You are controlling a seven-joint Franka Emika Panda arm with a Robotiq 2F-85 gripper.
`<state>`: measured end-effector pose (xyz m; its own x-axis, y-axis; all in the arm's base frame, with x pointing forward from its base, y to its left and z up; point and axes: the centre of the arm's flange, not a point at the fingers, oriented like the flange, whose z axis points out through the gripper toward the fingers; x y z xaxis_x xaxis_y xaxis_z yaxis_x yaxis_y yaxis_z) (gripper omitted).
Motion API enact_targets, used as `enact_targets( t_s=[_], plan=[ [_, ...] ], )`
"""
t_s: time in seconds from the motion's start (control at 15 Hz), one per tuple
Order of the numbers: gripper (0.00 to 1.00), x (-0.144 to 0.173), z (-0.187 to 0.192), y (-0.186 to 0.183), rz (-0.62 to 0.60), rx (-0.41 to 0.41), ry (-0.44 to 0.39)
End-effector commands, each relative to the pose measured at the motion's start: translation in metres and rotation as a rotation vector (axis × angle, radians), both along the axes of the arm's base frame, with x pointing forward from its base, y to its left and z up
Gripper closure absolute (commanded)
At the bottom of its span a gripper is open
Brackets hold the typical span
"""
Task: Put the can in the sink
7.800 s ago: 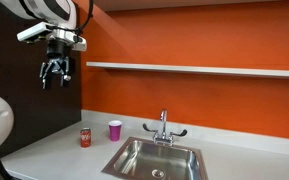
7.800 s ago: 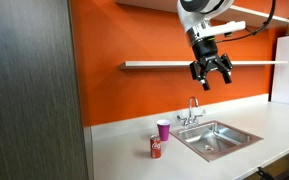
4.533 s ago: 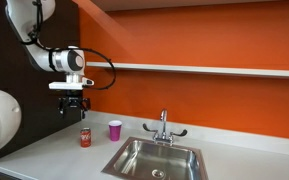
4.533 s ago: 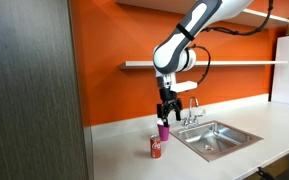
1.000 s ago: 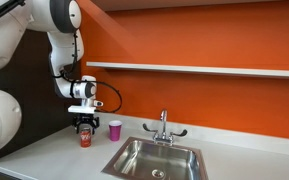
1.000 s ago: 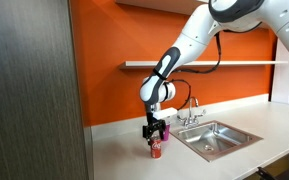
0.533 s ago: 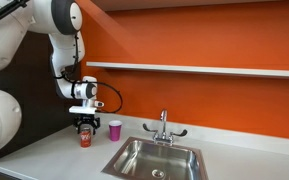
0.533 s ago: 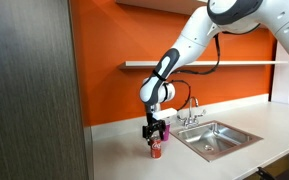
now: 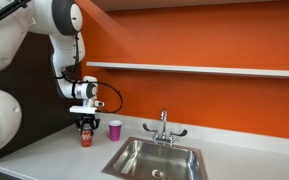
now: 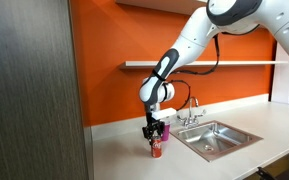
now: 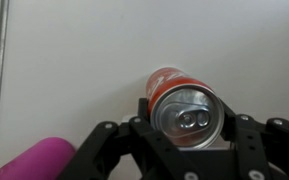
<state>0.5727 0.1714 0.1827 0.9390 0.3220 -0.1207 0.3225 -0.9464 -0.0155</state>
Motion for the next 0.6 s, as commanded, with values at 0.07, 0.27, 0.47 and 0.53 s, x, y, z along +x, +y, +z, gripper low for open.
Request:
enact_targets(
  t_s=[0.07, 0.27, 0.47, 0.53],
  plan=[
    [0.62, 0.006, 0.004, 0.001, -0.066, -0.022, -0.004],
    [0.62, -0.001, 0.022, -0.004, -0.113, -0.034, -0.010],
    [0.62, -0.008, 0.040, -0.010, -0.153, -0.052, -0.020],
    [0.62, -0.010, 0.046, -0.012, -0.167, -0.056, -0.022]
  ],
)
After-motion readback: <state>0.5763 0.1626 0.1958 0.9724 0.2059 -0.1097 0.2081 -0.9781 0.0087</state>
